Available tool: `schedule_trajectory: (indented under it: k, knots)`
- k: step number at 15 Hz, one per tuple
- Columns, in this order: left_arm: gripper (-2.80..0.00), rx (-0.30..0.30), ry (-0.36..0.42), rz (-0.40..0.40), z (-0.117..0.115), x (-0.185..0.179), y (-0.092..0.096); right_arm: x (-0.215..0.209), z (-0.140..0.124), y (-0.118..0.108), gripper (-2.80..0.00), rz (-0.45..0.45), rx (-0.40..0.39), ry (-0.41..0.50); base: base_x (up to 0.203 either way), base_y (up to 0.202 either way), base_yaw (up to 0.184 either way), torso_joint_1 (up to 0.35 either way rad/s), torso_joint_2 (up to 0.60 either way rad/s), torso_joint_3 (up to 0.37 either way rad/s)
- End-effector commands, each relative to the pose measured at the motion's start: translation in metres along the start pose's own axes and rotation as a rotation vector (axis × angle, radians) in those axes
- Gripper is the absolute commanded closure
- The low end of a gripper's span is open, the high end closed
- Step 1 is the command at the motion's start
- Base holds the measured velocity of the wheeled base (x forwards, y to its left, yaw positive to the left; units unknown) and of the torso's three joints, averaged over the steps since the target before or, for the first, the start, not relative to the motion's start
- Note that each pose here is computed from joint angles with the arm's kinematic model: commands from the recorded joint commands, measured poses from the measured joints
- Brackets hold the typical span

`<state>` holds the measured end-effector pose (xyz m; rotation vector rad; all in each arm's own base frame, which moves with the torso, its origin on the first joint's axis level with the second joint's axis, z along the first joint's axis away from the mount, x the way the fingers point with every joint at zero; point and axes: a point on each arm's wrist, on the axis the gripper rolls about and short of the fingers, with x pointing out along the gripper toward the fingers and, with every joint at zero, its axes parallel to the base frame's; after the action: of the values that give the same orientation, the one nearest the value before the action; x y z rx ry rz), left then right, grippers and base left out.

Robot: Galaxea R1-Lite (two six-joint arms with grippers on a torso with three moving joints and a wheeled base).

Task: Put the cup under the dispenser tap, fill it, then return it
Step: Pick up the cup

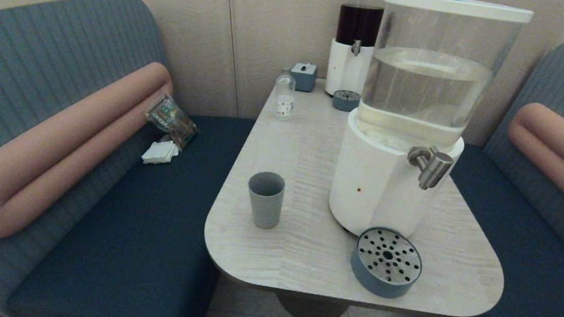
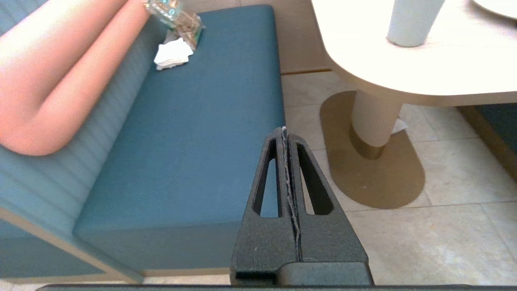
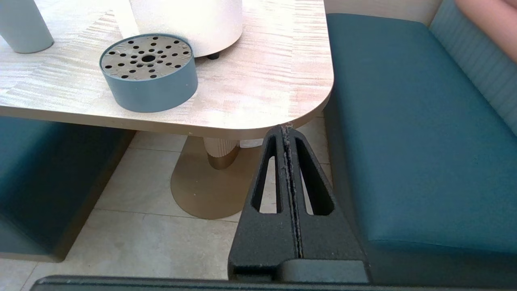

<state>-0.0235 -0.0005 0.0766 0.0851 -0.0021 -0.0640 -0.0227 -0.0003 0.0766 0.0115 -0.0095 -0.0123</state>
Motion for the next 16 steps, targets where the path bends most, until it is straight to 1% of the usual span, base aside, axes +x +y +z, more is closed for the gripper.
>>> schedule_trajectory:
  k: [1,2,4,5,7,8,9,10,11,12,13,14,15,16]
  knots:
    - [0.00,-0.002,-0.033,-0.004,0.009,-0.003,0.000,0.000,0.000,0.000,0.00,0.000,0.001,0.000,0.000,0.000,0.000,0.000,0.00,0.000]
    - [0.00,-0.008,-0.069,-0.013,0.022,-0.007,0.001,0.000,0.000,0.000,0.00,0.000,0.001,0.000,0.000,0.000,0.000,0.000,0.00,0.000]
    - [0.00,-0.036,-0.137,-0.047,0.062,-0.020,0.003,0.000,0.000,0.000,0.00,0.000,0.001,0.000,0.000,0.000,0.000,0.000,0.00,0.000]
    - [0.00,-0.069,-0.127,-0.060,0.082,-0.019,0.005,0.000,0.000,0.000,0.00,0.000,0.001,0.000,0.000,0.000,0.000,0.000,0.00,0.000]
    - [0.00,-0.186,-0.081,-0.086,0.132,-0.003,0.010,0.000,0.000,0.000,0.00,0.000,0.001,0.000,0.000,0.000,0.000,0.000,0.00,0.000]
    - [0.00,-0.244,-0.064,-0.111,0.157,0.009,0.012,0.000,0.000,0.000,0.00,0.002,0.001,0.000,0.000,0.000,0.000,0.000,0.00,0.000]
    - [0.00,-0.287,-0.053,-0.154,0.179,0.023,0.013,0.000,0.000,0.000,0.00,0.000,0.001,0.000,0.000,0.000,0.000,0.000,0.00,0.000]
    - [0.00,-0.315,-0.040,-0.207,0.195,0.038,0.014,0.000,0.000,0.000,0.00,0.000,0.001,0.000,0.000,0.000,0.000,0.000,0.00,0.000]
    - [0.00,-0.327,-0.033,-0.267,0.206,0.056,0.014,0.000,0.000,0.000,0.00,0.000,0.001,0.000,0.000,0.000,0.000,0.000,0.00,0.000]
    - [0.00,-0.325,-0.054,-0.339,0.215,0.076,0.014,0.000,0.000,0.000,0.00,0.001,0.001,0.000,0.000,0.000,0.000,0.000,0.00,0.000]
    - [0.00,-0.305,-0.125,-0.425,0.225,0.098,0.013,0.000,0.000,0.000,0.00,0.000,0.001,0.000,0.000,0.000,0.000,0.000,0.00,0.000]
    - [0.00,-0.274,-0.196,-0.500,0.230,0.118,0.013,0.000,0.000,0.000,0.00,0.000,0.001,0.000,0.000,0.000,0.000,0.000,0.00,0.000]
    - [0.00,-0.245,-0.224,-0.553,0.227,0.137,0.012,0.000,0.000,0.000,0.00,0.000,0.001,0.000,0.000,0.000,0.000,0.000,0.00,0.000]
    - [-2.80,-0.207,-0.239,-0.595,0.217,0.154,0.011,0.000,0.000,0.000,0.00,0.000,0.001,0.000,0.000,0.000,0.000,0.000,0.00,0.000]
